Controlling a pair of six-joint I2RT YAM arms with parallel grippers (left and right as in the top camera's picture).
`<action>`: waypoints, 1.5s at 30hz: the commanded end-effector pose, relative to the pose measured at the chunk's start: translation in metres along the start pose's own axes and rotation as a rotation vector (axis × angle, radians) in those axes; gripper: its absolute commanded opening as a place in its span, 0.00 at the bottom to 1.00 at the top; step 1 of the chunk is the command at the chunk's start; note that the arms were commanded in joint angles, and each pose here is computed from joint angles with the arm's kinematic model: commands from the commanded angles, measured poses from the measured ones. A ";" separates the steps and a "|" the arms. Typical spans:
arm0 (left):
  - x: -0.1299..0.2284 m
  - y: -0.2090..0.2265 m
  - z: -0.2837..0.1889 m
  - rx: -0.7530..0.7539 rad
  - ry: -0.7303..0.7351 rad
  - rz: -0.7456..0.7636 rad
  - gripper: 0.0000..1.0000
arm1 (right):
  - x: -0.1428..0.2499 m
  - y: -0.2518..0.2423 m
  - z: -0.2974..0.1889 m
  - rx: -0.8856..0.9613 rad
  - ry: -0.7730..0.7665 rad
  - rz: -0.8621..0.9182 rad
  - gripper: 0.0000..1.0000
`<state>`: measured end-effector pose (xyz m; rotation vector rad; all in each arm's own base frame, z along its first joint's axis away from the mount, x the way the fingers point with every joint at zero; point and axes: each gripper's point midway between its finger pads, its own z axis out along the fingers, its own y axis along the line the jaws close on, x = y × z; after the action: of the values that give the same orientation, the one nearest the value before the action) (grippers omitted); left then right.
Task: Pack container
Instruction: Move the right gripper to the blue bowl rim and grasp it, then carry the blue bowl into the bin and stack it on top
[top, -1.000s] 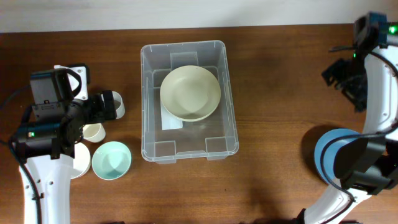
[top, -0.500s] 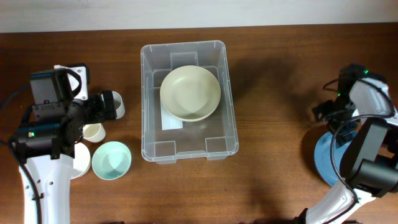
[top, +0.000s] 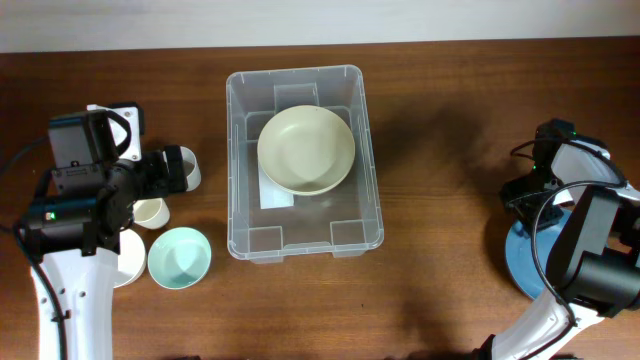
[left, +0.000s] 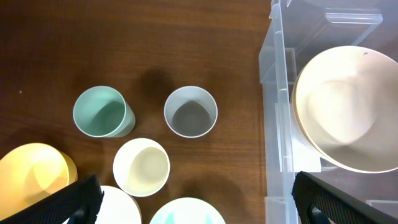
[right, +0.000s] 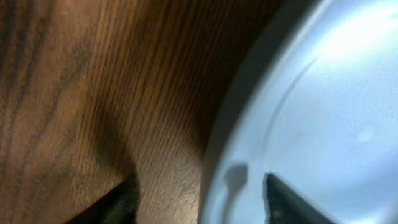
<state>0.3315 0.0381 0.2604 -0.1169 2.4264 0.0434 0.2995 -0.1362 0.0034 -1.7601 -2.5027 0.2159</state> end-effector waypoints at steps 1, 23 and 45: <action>-0.008 0.002 -0.005 -0.009 -0.023 -0.008 0.99 | 0.004 -0.002 0.003 0.003 0.016 0.013 0.42; -0.008 0.003 -0.005 -0.010 -0.023 -0.009 0.99 | -0.010 0.034 -0.033 -0.102 -0.042 -0.149 0.04; -0.008 0.003 -0.005 -0.010 -0.022 -0.009 0.99 | 0.249 0.209 -0.296 -0.402 -0.807 -2.050 0.04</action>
<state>0.3315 0.0382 0.2604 -0.1173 2.4264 0.0435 0.4669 0.1487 0.2523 1.0283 -3.5695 0.0916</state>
